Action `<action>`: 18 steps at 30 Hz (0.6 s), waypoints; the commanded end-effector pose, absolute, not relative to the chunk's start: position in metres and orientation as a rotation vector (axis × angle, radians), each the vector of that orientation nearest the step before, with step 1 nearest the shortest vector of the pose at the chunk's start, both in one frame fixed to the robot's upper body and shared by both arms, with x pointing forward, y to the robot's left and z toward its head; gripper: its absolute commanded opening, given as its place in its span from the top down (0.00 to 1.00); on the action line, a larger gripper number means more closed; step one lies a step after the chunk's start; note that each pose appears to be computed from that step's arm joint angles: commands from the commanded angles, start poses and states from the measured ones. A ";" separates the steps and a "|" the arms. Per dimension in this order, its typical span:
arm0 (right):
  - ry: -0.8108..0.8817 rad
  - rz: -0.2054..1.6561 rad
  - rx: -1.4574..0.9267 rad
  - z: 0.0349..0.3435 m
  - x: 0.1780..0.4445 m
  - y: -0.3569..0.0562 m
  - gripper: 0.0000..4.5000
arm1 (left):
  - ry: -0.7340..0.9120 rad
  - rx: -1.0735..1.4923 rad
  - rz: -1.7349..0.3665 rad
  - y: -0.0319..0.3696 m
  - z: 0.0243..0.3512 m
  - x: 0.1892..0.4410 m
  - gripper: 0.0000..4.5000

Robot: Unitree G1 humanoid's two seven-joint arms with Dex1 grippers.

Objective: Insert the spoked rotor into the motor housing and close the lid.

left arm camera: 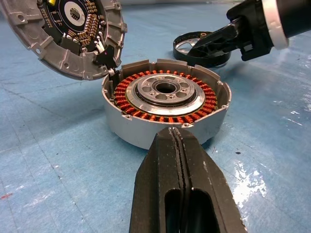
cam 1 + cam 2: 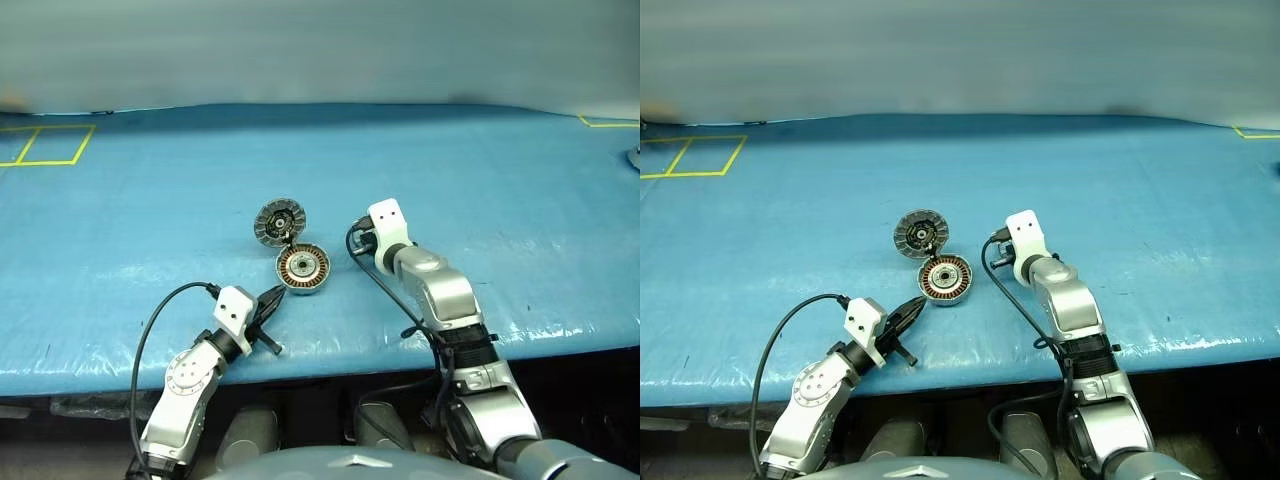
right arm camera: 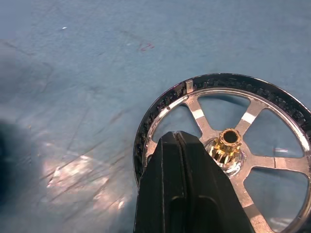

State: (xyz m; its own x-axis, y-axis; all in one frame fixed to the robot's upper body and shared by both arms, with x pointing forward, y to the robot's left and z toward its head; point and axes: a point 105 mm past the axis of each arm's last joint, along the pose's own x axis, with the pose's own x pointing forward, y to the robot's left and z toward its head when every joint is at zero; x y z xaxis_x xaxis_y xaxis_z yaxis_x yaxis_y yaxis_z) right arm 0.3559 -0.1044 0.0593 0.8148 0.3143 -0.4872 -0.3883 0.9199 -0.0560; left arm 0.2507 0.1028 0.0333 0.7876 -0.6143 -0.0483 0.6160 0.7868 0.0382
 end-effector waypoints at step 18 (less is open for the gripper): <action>0.334 0.486 -0.417 0.111 0.312 -0.100 0.43 | 0.002 0.052 -0.687 0.097 0.039 0.252 1.00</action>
State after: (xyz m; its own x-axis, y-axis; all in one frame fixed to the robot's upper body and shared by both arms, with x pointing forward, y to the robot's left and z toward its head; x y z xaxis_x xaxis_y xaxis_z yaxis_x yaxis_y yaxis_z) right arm 0.3153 -0.1091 0.1026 0.8280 0.3442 -0.4427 -0.4808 0.8419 -0.2448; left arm 0.2516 0.1008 0.0346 0.7841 -0.6193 -0.0410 0.6206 0.7833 0.0361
